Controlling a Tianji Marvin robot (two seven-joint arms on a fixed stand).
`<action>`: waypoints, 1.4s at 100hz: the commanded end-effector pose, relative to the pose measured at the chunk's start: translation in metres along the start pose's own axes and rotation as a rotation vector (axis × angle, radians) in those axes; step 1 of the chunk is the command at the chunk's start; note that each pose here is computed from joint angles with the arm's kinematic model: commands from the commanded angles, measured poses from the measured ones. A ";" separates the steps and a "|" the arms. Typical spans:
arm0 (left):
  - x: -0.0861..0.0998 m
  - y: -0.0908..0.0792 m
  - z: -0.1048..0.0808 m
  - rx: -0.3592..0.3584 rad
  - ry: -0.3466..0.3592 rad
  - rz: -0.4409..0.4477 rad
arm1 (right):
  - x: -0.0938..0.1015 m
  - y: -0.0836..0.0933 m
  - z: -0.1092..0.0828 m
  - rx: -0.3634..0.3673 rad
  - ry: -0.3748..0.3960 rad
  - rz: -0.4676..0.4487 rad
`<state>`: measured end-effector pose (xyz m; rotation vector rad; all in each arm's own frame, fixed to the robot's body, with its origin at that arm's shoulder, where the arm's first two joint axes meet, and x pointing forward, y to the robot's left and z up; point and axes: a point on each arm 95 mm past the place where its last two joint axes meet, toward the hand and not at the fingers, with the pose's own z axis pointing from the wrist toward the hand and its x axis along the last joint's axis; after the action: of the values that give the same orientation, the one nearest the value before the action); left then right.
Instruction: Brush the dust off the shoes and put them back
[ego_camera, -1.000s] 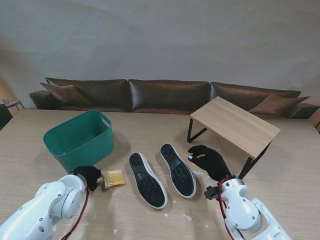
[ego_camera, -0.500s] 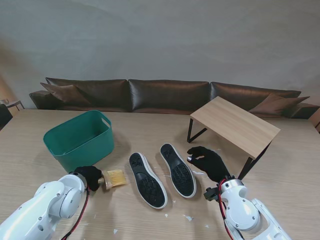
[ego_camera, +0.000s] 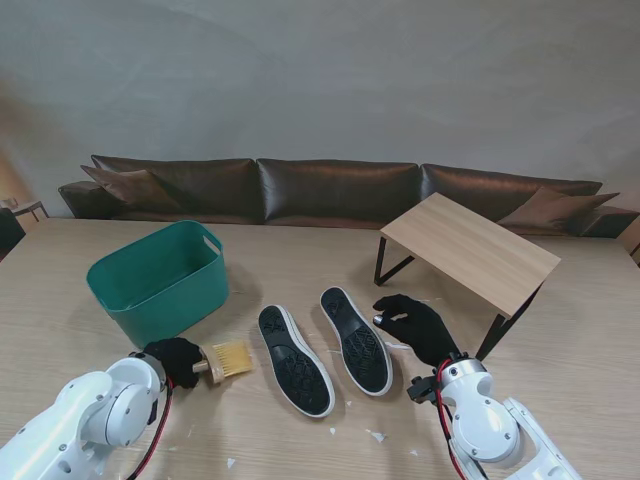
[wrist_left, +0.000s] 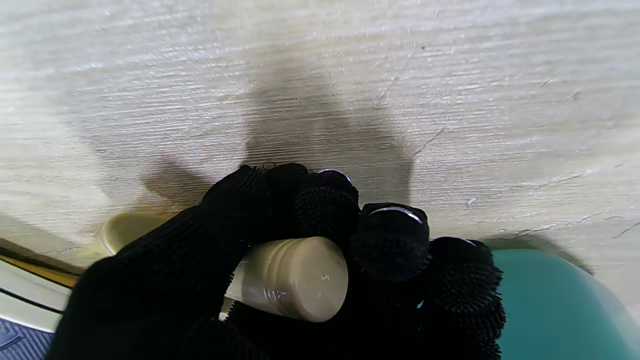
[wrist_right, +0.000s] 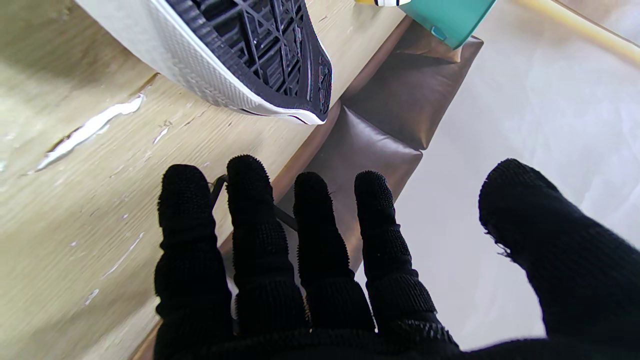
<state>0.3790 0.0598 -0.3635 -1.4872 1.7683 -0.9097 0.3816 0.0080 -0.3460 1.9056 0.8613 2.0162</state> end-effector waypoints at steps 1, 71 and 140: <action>0.004 0.003 -0.003 -0.010 0.008 -0.011 | -0.001 -0.006 -0.002 0.024 -0.007 0.004; 0.010 0.004 0.000 -0.084 -0.043 0.003 | -0.004 -0.008 -0.002 0.040 -0.016 0.006; 0.008 0.002 -0.008 -0.068 0.024 0.045 | -0.005 -0.010 -0.003 0.058 -0.018 0.003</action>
<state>0.3750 0.0558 -0.3606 -1.4634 1.8483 -0.8543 0.3804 0.0091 -0.3527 1.9415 0.9016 1.9956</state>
